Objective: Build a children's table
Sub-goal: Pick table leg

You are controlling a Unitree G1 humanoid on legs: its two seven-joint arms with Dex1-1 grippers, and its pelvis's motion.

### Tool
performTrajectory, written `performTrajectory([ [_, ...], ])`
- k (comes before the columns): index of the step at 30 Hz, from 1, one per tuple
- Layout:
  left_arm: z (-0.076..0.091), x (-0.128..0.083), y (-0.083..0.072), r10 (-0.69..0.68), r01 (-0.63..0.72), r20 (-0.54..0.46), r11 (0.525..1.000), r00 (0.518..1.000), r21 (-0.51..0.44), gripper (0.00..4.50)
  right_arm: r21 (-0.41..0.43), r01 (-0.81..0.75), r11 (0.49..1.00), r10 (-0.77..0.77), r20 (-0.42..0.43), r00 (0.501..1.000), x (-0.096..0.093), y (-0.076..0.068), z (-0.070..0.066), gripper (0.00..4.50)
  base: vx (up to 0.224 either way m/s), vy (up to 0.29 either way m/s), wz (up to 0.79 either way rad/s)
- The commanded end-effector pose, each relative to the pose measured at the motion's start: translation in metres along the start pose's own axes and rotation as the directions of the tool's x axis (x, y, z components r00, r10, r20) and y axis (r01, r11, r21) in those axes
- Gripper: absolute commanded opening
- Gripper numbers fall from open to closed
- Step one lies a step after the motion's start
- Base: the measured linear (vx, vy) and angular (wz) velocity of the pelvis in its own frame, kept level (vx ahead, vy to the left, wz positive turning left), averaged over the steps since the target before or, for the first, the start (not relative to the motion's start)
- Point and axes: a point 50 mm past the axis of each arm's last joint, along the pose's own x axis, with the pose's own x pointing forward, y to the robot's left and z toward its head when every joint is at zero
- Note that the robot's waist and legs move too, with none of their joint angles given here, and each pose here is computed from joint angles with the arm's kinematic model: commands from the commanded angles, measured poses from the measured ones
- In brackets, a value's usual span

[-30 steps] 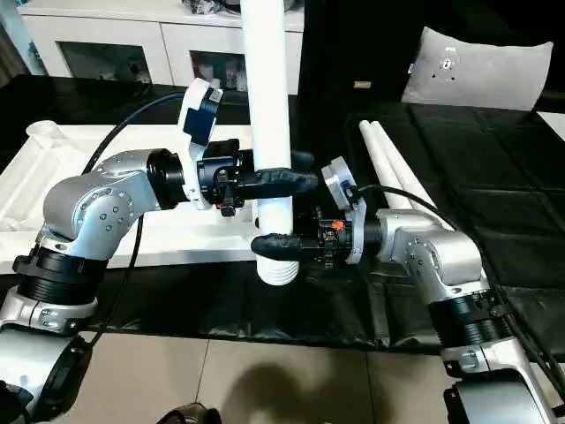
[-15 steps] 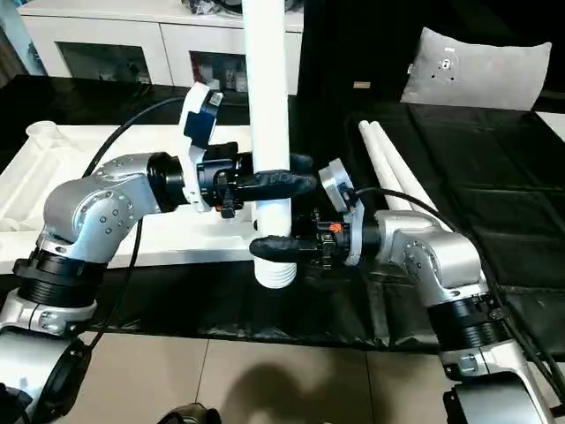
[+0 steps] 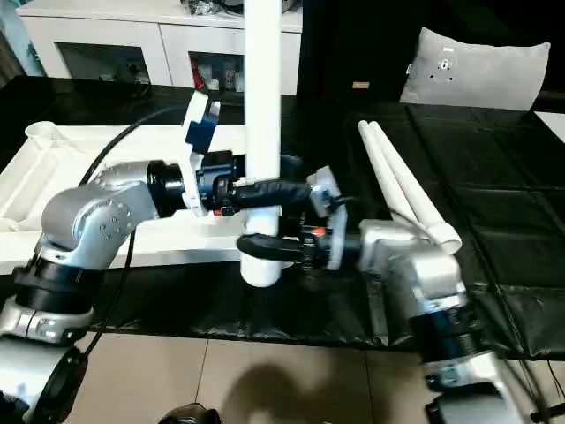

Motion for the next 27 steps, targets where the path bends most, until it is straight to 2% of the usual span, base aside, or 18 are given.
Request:
performTrajectory([
  [1,-0.003,0.002,-0.002,0.035,-0.033,-0.024,0.998,0.999,0.061,3.92,-0.032,0.125,0.992,-0.123,0.049,0.991,-0.004,-0.009,0.005,1.95,0.000,0.000,0.00],
  [4,-0.004,0.001,-0.001,0.085,-0.084,-0.003,0.994,0.996,0.075,4.03,-0.054,0.172,0.984,-0.168,0.075,0.983,0.001,-0.011,0.003,1.94,0.000,0.000,0.00],
  [8,-0.003,0.002,0.003,0.208,-0.216,0.077,0.969,0.975,0.117,4.05,-0.064,0.286,0.956,-0.275,0.139,0.951,0.011,-0.017,0.004,1.94,0.000,0.000,0.00],
  [10,-0.004,0.000,0.007,0.313,-0.330,0.137,0.936,0.940,0.122,4.05,-0.070,0.337,0.939,-0.322,0.165,0.932,0.015,-0.019,0.003,1.94,0.000,0.000,0.00],
  [14,-0.007,0.000,0.011,0.432,-0.456,0.188,0.883,0.882,0.111,3.75,-0.070,0.377,0.923,-0.360,0.180,0.915,0.020,-0.020,0.000,1.94,0.000,0.000,0.00],
  [22,-0.016,0.011,0.012,0.498,-0.523,0.193,0.846,0.845,0.107,3.69,-0.099,0.368,0.924,-0.349,0.169,0.922,0.025,-0.019,-0.002,1.93,0.000,0.000,0.00],
  [27,-0.017,0.009,0.016,0.518,-0.539,0.172,0.834,0.838,0.115,3.69,-0.105,0.374,0.921,-0.354,0.172,0.919,0.024,-0.020,-0.002,1.93,0.000,0.000,0.00],
])
